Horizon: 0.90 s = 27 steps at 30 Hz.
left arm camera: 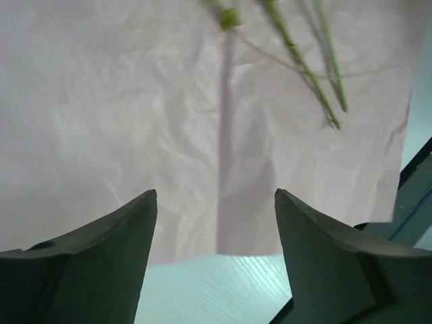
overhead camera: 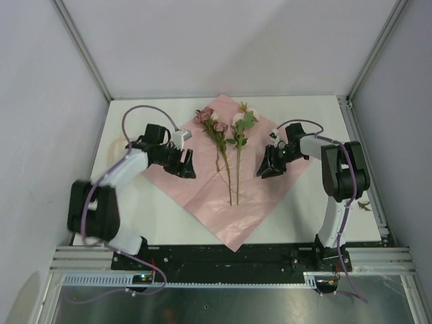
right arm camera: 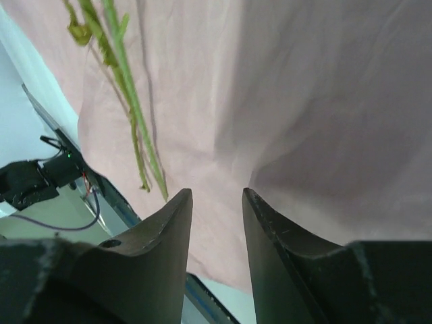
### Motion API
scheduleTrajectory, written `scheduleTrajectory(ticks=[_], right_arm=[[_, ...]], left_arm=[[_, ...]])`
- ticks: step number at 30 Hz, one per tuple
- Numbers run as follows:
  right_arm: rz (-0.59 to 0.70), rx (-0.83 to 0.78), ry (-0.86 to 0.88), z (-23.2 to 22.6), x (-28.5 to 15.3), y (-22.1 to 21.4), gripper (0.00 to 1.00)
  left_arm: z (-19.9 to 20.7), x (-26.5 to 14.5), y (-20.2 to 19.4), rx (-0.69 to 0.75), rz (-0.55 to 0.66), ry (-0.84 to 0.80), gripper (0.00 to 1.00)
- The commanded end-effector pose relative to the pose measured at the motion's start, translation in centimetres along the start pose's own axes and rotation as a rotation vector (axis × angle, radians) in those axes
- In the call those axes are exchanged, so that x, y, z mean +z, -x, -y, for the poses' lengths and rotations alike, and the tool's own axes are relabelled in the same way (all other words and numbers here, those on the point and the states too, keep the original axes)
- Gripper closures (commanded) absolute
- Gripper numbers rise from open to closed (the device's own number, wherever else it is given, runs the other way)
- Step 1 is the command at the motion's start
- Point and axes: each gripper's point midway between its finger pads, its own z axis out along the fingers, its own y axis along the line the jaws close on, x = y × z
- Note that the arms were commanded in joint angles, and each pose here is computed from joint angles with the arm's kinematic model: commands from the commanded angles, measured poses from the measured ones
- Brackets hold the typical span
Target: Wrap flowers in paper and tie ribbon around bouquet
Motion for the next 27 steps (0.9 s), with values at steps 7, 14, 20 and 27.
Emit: scheduleTrajectory(ticks=[7,14,20,27], right_arm=[[0.05,-0.177,0.082,-5.9,-5.9,-3.9,0.58],[0.073,-0.222,0.079,-6.3,-7.2,-5.9,0.58],[0.074,-0.221,0.073,-5.9,-7.1,-6.7,0.58],[0.07,-0.212,0.077,-5.8,-6.8,-6.8,0.58]], left_arm=[[16.1,-0.5,-9.3,0.994,-0.012,-0.101,0.26],[22.4,3.9,-15.1,1.317,-0.059,-0.215,0.36],[23.5,6.6,-16.9,1.467,-0.083,-0.229,0.41],[23.8,8.3,-18.4,1.493,-0.118,-0.287,0.36]])
